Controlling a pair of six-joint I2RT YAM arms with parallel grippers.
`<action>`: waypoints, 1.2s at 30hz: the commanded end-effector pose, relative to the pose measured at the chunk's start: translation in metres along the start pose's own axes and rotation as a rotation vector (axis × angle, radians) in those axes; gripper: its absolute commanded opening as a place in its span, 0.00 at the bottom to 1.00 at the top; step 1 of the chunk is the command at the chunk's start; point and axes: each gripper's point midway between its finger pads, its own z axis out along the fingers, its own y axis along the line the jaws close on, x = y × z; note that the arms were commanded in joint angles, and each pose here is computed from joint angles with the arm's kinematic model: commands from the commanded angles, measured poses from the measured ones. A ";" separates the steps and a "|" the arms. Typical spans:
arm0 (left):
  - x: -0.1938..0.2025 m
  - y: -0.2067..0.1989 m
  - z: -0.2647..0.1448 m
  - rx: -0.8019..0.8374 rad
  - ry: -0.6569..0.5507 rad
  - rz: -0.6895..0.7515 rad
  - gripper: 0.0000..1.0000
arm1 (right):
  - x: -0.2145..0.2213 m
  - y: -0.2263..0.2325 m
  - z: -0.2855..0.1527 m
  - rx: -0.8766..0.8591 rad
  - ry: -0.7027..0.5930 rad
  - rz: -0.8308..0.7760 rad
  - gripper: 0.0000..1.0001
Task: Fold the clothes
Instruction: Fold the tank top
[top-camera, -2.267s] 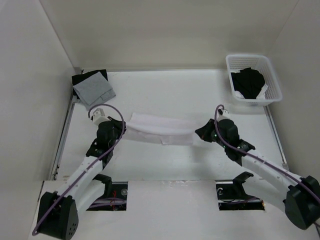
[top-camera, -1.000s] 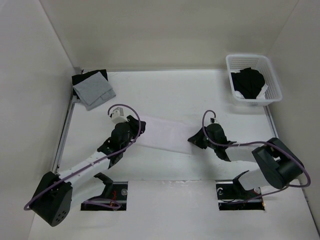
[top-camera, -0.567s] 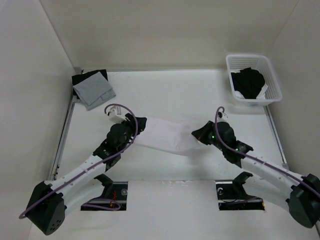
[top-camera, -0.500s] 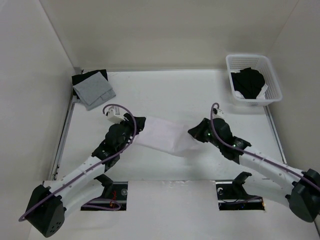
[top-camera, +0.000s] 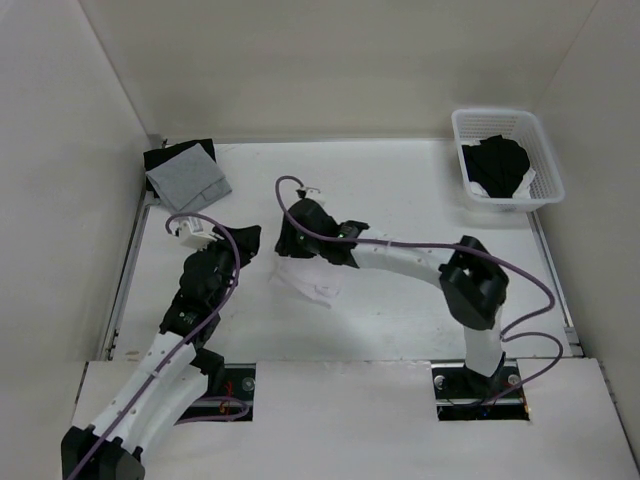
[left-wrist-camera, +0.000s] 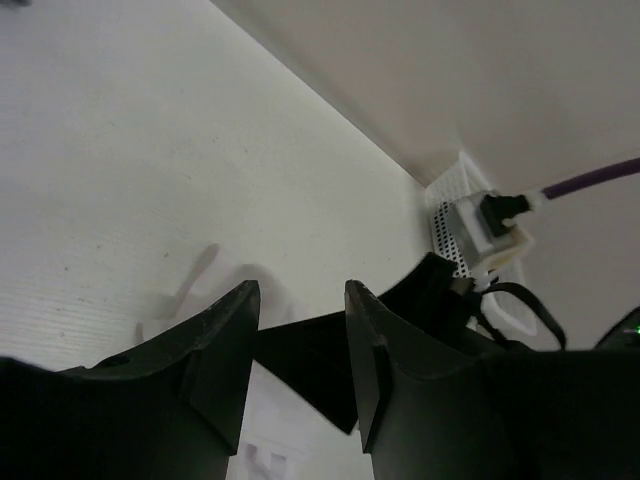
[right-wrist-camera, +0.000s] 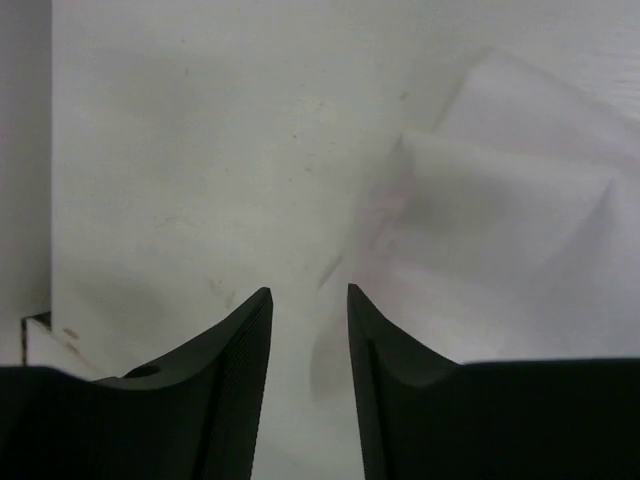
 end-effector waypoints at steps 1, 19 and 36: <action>-0.011 -0.005 -0.004 0.031 -0.010 -0.018 0.38 | 0.010 0.038 0.003 -0.069 0.045 -0.018 0.50; 0.062 0.014 0.000 -0.011 0.186 0.093 0.61 | 0.023 -0.136 -0.162 -0.023 -0.337 0.057 0.08; 0.103 0.064 0.039 -0.212 0.255 0.149 0.30 | -0.019 -0.086 -0.092 -0.199 -0.212 -0.026 0.20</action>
